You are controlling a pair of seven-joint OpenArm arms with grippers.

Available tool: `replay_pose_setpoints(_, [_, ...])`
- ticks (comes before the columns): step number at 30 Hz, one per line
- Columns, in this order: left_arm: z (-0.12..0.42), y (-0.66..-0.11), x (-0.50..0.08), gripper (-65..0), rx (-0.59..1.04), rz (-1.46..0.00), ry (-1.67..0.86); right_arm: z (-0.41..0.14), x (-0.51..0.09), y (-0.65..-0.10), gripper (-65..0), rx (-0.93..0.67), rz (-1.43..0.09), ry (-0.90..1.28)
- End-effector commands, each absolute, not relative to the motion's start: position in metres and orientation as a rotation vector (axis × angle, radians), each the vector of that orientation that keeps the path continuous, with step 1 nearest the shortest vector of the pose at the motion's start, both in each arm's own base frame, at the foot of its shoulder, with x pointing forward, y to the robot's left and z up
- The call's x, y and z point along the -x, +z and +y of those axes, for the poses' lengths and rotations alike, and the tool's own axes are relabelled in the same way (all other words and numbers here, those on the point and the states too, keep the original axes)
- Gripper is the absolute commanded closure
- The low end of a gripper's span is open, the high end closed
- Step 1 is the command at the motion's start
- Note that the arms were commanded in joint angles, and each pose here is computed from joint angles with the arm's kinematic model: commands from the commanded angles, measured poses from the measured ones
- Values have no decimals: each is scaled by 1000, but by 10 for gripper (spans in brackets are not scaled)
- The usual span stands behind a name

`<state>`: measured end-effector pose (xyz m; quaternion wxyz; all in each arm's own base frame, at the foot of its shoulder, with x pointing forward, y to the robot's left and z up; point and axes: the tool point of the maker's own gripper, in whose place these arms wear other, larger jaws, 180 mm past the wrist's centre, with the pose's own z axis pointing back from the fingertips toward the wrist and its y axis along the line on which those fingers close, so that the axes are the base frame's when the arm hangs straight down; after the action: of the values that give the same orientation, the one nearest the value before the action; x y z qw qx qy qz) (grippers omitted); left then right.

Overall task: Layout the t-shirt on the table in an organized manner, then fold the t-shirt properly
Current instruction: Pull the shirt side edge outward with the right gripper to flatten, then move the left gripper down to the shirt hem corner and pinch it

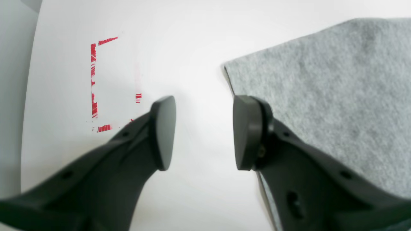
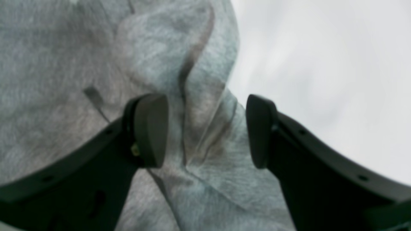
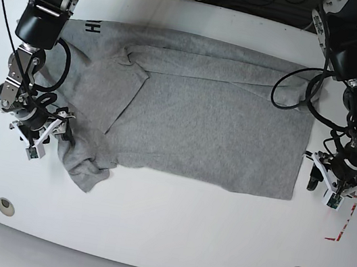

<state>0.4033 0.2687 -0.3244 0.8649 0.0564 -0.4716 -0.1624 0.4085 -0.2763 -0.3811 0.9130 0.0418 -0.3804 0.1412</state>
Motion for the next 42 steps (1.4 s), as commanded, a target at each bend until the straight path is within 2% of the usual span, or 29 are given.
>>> replay_pose_setpoints(1, [272,-303,-413,-267,-129,-1056,-337,-283,-423,-364,-373,-88,-845,272])
replay_pose_setpoints(6, [272,-303,-413,-267,-129,-1056,-337,-283,-427,-371,-370,-122,-861,238])
replay_pose_setpoints(9, [272,-303,-413,-267,-129,-1056,-337,-282,-427,-380,-341,-147,-856,212])
replay_pose_setpoints(17, [272,-303,-413,-267,-129,-1056,-337,-282,-426,-392,-199,-178,-846,174])
replay_pose_setpoints(24, [272,-303,-413,-267,-129,-1056,-337,-282,-426,-391,-115,-178,-847,174])
replay_pose_setpoints(28, [272,-303,-413,-267,-129,-1056,-337,-283,-430,-384,-141,-169,-866,184])
replay_pose_setpoints(33, [272,-303,-413,-267,-129,-1056,-337,-285,-433,-377,-254,-158,-884,193])
replay_pose_setpoints(35, [272,-303,-413,-267,-129,-1056,-337,-285,-433,-376,-281,-156,-883,193])
replay_pose_setpoints(39, [272,-303,-413,-267,-129,-1056,-337,-286,-433,-375,-280,-154,-885,193])
replay_pose_setpoints(42, [272,-303,-413,-267,-129,-1056,-337,-286,-433,-375,-248,-154,-885,193])
